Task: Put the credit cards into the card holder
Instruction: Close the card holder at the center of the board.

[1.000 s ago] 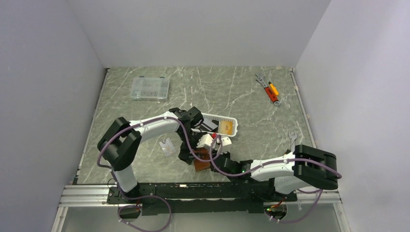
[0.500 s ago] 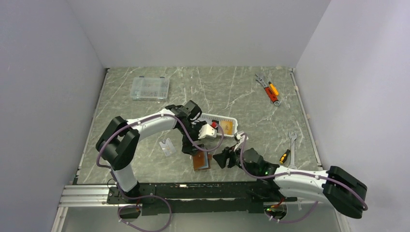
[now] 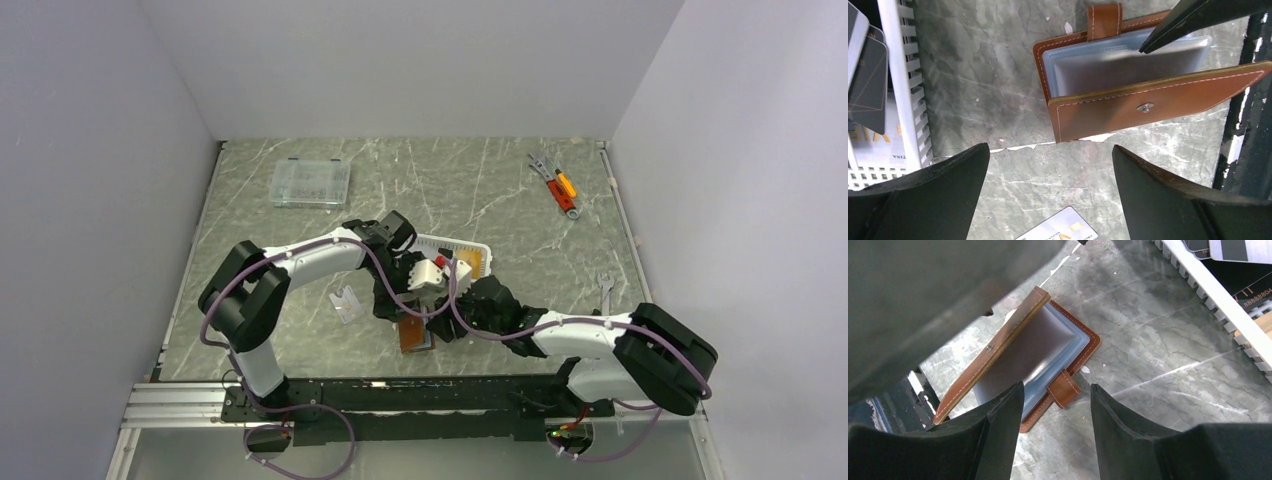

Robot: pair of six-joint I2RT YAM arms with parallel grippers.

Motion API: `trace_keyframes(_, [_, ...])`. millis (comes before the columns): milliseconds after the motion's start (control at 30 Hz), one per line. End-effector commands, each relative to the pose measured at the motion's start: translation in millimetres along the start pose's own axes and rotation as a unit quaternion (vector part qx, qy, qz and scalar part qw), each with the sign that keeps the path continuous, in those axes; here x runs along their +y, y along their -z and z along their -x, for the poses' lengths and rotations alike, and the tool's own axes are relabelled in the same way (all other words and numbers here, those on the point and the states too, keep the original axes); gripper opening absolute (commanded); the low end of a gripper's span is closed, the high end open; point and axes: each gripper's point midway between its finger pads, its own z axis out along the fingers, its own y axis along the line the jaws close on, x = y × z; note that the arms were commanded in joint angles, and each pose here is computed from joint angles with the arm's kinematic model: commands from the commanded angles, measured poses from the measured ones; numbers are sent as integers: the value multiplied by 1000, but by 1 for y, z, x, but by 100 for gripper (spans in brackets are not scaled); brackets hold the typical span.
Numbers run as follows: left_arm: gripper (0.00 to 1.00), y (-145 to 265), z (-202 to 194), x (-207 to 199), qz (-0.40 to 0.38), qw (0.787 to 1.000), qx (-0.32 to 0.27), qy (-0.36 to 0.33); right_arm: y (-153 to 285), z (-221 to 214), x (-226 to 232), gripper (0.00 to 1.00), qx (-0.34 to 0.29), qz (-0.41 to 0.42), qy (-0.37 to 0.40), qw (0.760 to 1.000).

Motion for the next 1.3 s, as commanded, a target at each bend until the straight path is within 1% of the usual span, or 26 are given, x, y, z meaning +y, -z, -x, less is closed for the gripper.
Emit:
trace_keyframes(0, [99,8,17,16,50,998,-32,8,-6,9,16,53,-21,60,25,998])
trace_keyframes(67, [99,19,18,23,64,996,-56,38,-6,4,18,53,-37,73,-4,997])
trace_keyframes(133, [99,34,20,27,83,992,-80,50,-5,-4,19,52,-46,83,-29,995])
trace_keyframes(233, [99,54,27,21,91,989,-105,42,-6,-12,24,44,-42,99,-56,993])
trace_keyframes(333, [99,67,35,5,68,991,-113,35,-11,-23,21,36,-22,89,-95,991])
trace_keyframes(400, [99,70,35,-7,64,993,-99,10,-10,-24,26,30,-20,99,-115,988])
trace_keyframes(467, [99,66,32,-23,58,995,-71,-26,-9,-28,31,26,-17,100,-126,987])
trace_keyframes(533, [99,59,20,-48,24,997,-43,-57,-4,-30,38,24,-25,102,-129,986])
trace_keyframes(667, [99,35,-3,-90,-30,990,-2,-140,6,-34,50,23,-29,96,-121,988])
trace_keyframes(767, [99,21,-12,-105,-48,983,23,-178,13,-29,51,24,-40,95,-120,987])
trace_keyframes(833, [99,18,-9,-112,-53,981,26,-184,18,-32,46,25,-40,83,-123,988])
trace_keyframes(933, [99,18,3,-120,-48,981,21,-187,25,-27,48,28,-58,89,-132,986])
trace_keyframes(1000, [99,22,14,-123,-45,983,8,-176,28,-24,47,33,-69,88,-139,984])
trace_keyframes(1067, [99,22,25,-121,-27,987,0,-157,27,-21,44,34,-75,81,-139,984])
trace_keyframes(1100, [99,21,30,-120,-19,989,-2,-145,25,-21,44,34,-73,78,-136,985])
trace_keyframes(1167, [99,17,37,-120,-9,991,-2,-133,21,-22,43,38,-64,73,-135,986])
trace_keyframes(1267, [99,5,36,-123,1,990,17,-141,14,-27,44,42,-53,78,-136,986])
